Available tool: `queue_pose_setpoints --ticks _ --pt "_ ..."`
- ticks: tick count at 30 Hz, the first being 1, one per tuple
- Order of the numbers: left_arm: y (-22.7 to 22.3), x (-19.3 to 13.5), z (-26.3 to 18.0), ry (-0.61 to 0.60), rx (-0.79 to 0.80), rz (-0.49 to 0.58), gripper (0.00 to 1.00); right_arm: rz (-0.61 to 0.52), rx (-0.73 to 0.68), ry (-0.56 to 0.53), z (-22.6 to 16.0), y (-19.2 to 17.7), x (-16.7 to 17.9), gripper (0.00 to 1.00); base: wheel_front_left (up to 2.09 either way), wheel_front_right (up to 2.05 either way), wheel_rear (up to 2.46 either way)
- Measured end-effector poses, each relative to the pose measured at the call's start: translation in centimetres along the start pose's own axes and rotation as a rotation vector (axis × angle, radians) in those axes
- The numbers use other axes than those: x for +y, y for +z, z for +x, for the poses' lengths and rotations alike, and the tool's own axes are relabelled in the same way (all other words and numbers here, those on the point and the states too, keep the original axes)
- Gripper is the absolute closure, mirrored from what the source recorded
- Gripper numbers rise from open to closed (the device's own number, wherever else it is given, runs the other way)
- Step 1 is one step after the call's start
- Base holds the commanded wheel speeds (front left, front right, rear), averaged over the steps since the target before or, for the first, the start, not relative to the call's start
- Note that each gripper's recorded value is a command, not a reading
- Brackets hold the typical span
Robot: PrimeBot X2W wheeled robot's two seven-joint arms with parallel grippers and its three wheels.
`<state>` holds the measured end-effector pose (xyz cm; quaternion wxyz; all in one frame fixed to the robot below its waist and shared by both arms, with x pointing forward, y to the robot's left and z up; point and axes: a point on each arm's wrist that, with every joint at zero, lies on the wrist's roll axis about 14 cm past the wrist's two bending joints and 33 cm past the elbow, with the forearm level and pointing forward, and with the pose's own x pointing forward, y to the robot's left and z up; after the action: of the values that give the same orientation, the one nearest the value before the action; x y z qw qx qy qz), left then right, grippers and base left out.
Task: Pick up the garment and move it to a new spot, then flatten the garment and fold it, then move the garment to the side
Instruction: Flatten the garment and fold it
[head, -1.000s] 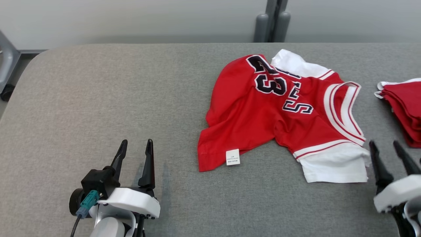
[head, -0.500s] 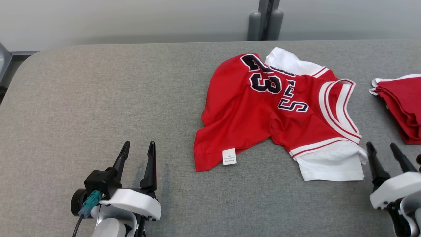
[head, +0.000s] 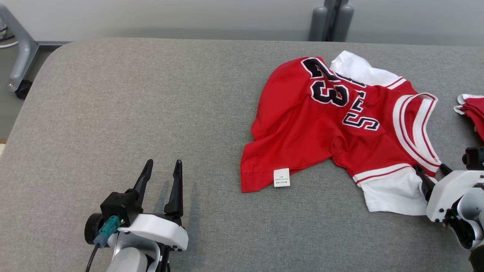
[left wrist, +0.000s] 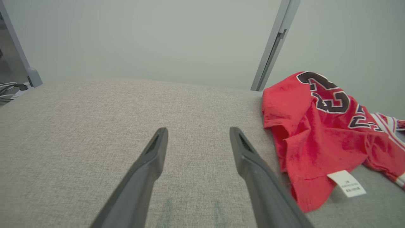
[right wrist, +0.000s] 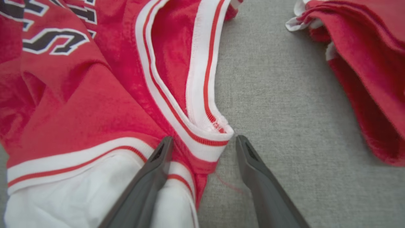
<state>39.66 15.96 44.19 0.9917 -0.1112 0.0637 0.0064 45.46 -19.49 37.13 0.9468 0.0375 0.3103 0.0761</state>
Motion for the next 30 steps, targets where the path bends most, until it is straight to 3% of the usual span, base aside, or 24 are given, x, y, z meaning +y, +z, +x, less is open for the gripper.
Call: queue_pose_setpoints --ticks 1,2,3,5,6,19,26,27,28,30 --pt "0.0 0.1 -0.1 0.004 0.001 0.000 0.00 0.001 0.025 0.005 0.2 -0.3 0.1 0.00 0.00 0.00 0.00" --pt "0.0 0.3 -0.1 0.009 0.001 0.001 0.00 -0.013 0.041 0.012 0.4 -0.4 0.2 0.06 0.00 0.00 0.00" --pt "0.0 0.4 -0.2 0.013 0.001 0.001 0.00 -0.022 0.051 0.018 0.5 -0.4 0.3 0.53 0.00 0.00 0.00" --pt "0.0 0.7 -0.2 0.020 0.001 0.000 0.00 -0.029 0.062 0.033 0.8 -0.3 0.7 0.75 0.00 0.00 0.00" --pt "0.0 0.7 -0.3 0.023 0.001 0.001 0.00 -0.041 0.058 0.039 0.9 -0.2 0.8 1.00 0.00 0.00 0.00" --pt "-0.4 1.2 -0.2 0.035 0.012 0.001 0.00 -0.176 -0.164 -0.018 2.7 10.9 -1.6 1.00 0.00 0.00 0.00" --pt "-0.5 1.8 0.2 0.052 0.017 0.000 0.00 -0.201 -0.159 -0.042 4.7 12.6 -1.6 1.00 0.00 0.00 0.00" --pt "-0.5 1.8 0.2 0.052 0.017 0.000 0.00 -0.201 -0.159 -0.042 4.7 12.6 -1.6 0.67 0.00 0.00 0.00" --pt "-0.6 1.9 0.1 0.055 0.021 0.000 0.00 -0.200 -0.168 -0.045 5.0 12.7 -1.6 0.02 0.00 0.00 0.00" --pt "-0.8 2.1 0.1 0.061 0.025 -0.001 0.00 -0.205 -0.206 -0.050 5.4 13.5 -1.4 0.00 0.00 0.00 0.00"
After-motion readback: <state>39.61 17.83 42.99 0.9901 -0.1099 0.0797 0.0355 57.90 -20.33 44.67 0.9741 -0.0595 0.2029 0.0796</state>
